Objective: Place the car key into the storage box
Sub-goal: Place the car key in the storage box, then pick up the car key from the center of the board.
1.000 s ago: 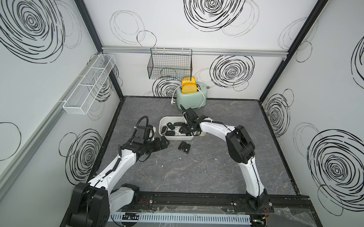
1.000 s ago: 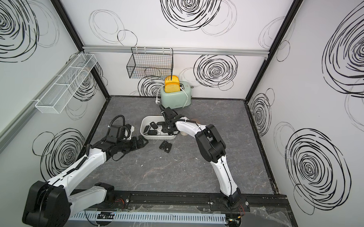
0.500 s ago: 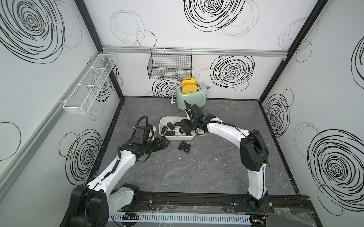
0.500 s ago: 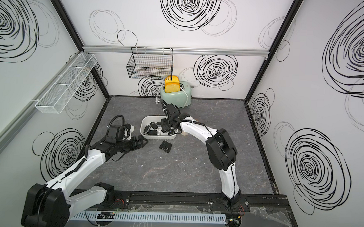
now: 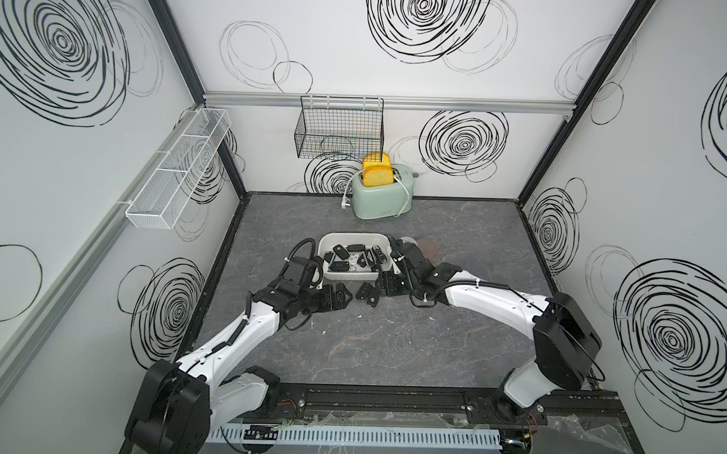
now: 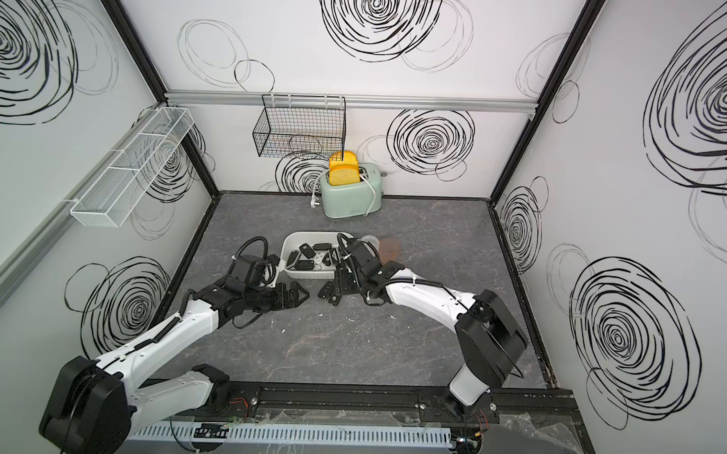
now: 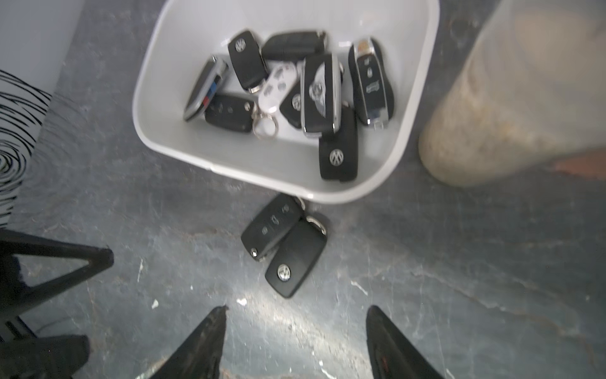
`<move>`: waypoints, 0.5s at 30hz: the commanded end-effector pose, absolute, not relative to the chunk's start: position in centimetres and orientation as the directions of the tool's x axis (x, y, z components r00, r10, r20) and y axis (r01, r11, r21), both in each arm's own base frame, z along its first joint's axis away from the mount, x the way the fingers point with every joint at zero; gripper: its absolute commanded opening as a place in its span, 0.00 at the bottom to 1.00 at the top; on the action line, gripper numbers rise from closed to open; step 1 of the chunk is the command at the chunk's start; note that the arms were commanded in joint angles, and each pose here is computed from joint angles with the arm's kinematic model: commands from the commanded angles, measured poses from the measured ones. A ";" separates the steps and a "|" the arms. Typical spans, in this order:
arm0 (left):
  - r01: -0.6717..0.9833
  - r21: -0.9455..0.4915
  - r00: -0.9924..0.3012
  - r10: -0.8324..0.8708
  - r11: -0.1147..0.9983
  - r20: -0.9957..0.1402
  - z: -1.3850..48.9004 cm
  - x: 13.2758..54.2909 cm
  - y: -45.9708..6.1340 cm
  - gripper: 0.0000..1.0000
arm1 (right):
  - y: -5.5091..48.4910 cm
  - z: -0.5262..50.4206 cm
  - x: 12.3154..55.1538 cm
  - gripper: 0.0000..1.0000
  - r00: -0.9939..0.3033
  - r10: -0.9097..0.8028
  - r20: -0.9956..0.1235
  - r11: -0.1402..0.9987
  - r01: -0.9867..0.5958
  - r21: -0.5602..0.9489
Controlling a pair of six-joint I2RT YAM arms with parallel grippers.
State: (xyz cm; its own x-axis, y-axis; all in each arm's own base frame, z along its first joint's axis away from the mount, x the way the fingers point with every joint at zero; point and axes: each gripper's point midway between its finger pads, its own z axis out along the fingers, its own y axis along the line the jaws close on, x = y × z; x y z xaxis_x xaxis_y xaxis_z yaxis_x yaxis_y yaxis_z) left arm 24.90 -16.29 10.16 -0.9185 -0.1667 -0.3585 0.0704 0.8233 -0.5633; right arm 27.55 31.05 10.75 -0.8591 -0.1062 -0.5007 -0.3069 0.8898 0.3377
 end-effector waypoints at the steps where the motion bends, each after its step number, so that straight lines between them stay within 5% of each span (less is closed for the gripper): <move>1: 0.094 -0.561 -0.913 -0.153 0.823 -0.377 10.3 25.0 -17.0 0.98 | 31.0 10.8 26.3 0.70 -0.872 -0.035 -0.489 0.878 -0.260 0.401; 15: 0.056 -0.536 -0.905 -0.184 0.842 -0.384 10.3 24.0 -16.0 0.98 | 33.2 7.3 26.2 0.70 -0.892 -0.092 -0.443 0.864 -0.293 0.409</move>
